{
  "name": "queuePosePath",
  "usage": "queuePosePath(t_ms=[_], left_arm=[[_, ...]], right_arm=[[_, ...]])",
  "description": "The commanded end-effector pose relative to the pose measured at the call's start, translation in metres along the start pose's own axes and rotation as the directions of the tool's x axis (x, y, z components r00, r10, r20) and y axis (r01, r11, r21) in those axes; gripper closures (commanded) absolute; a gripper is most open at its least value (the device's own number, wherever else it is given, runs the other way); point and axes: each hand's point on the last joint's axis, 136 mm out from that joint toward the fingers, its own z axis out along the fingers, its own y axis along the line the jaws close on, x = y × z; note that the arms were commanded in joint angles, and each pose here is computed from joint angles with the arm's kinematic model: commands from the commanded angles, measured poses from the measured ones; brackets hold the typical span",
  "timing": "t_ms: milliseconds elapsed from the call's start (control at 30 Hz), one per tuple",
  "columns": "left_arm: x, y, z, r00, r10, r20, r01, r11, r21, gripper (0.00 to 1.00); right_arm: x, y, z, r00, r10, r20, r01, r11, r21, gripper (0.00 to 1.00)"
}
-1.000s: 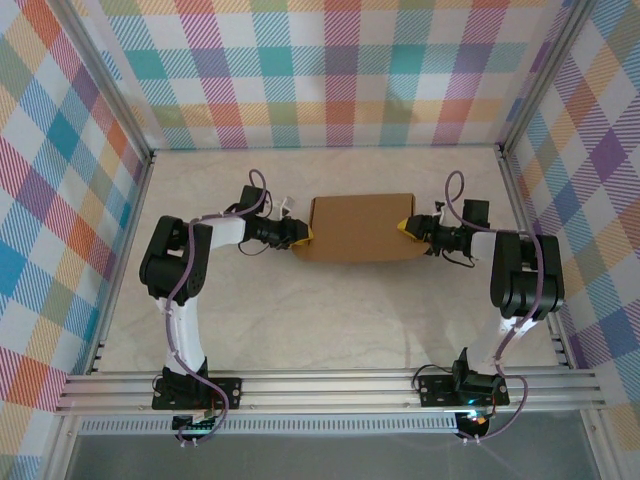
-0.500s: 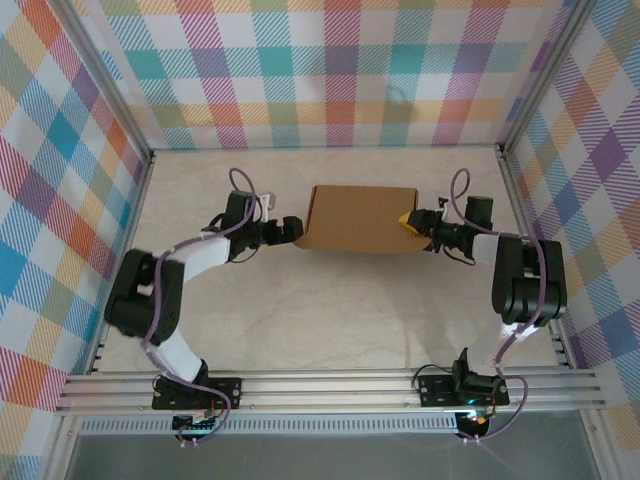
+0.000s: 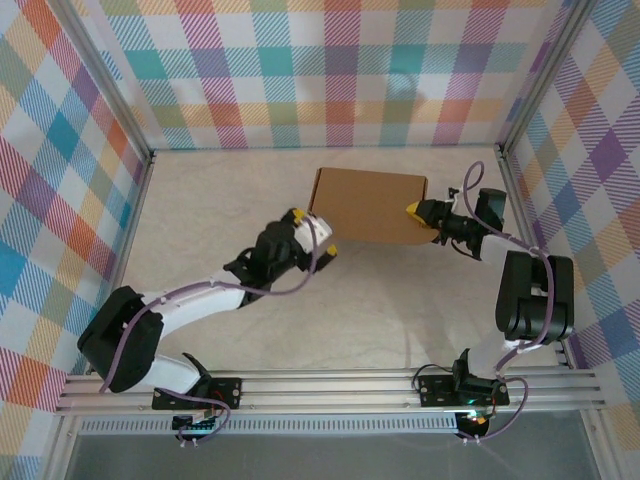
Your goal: Fold the paper box
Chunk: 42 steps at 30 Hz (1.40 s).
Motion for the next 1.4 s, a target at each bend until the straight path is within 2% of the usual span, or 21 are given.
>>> queuePosePath(t_ms=[0,100,200,267,333,433,600,867,1033,1100,1267,1367], left_arm=[[-0.019,-0.002,0.002,0.959,0.274,0.075,-0.269,0.960,-0.075,0.00],[-0.016,0.001,0.010,0.923,0.382,0.038,-0.369,0.910,-0.187,0.00],[-0.015,0.013,0.019,0.895,0.447,0.000,-0.425,0.852,-0.307,0.06],[-0.013,0.022,0.025,0.876,0.481,-0.042,-0.459,0.803,-0.380,0.06],[-0.011,0.028,0.031,0.853,0.515,-0.085,-0.497,0.751,-0.435,0.06],[-0.010,0.031,0.037,0.836,0.537,-0.112,-0.522,0.716,-0.463,0.07],[-0.012,0.033,0.040,0.836,0.536,-0.119,-0.523,0.711,-0.471,0.19],[-0.012,0.032,0.039,0.833,0.540,-0.118,-0.526,0.709,-0.469,0.30],[-0.012,0.028,0.038,0.834,0.543,-0.099,-0.522,0.719,-0.458,0.42],[-0.012,0.027,0.038,0.834,0.543,-0.097,-0.522,0.720,-0.457,0.50],[-0.011,0.027,0.037,0.841,0.533,-0.091,-0.512,0.730,-0.454,0.57],[-0.010,0.026,0.037,0.841,0.534,-0.091,-0.514,0.733,-0.446,0.58]], right_arm=[[-0.002,0.020,-0.006,1.000,-0.027,-0.008,0.026,0.998,-0.052,0.51],[0.001,0.023,-0.007,1.000,-0.018,-0.016,0.016,0.998,-0.066,0.52],[0.005,0.023,-0.007,1.000,0.000,-0.027,-0.002,0.997,-0.076,0.52],[0.008,0.022,-0.007,0.999,0.009,-0.035,-0.011,0.997,-0.079,0.52],[0.011,0.022,-0.008,0.999,0.009,-0.040,-0.013,0.997,-0.082,0.52],[0.015,0.022,-0.009,0.999,0.012,-0.045,-0.016,0.996,-0.083,0.52],[0.020,0.019,-0.009,0.998,0.023,-0.054,-0.028,0.996,-0.082,0.52],[0.020,0.017,-0.009,0.998,0.020,-0.055,-0.025,0.996,-0.082,0.51],[0.021,0.015,-0.008,0.998,0.026,-0.057,-0.030,0.996,-0.079,0.51],[0.021,0.015,-0.008,0.998,0.026,-0.055,-0.030,0.997,-0.076,0.51],[0.019,0.016,-0.008,0.998,0.026,-0.054,-0.030,0.997,-0.076,0.50],[0.019,0.016,-0.008,0.998,0.026,-0.054,-0.030,0.997,-0.072,0.46]])
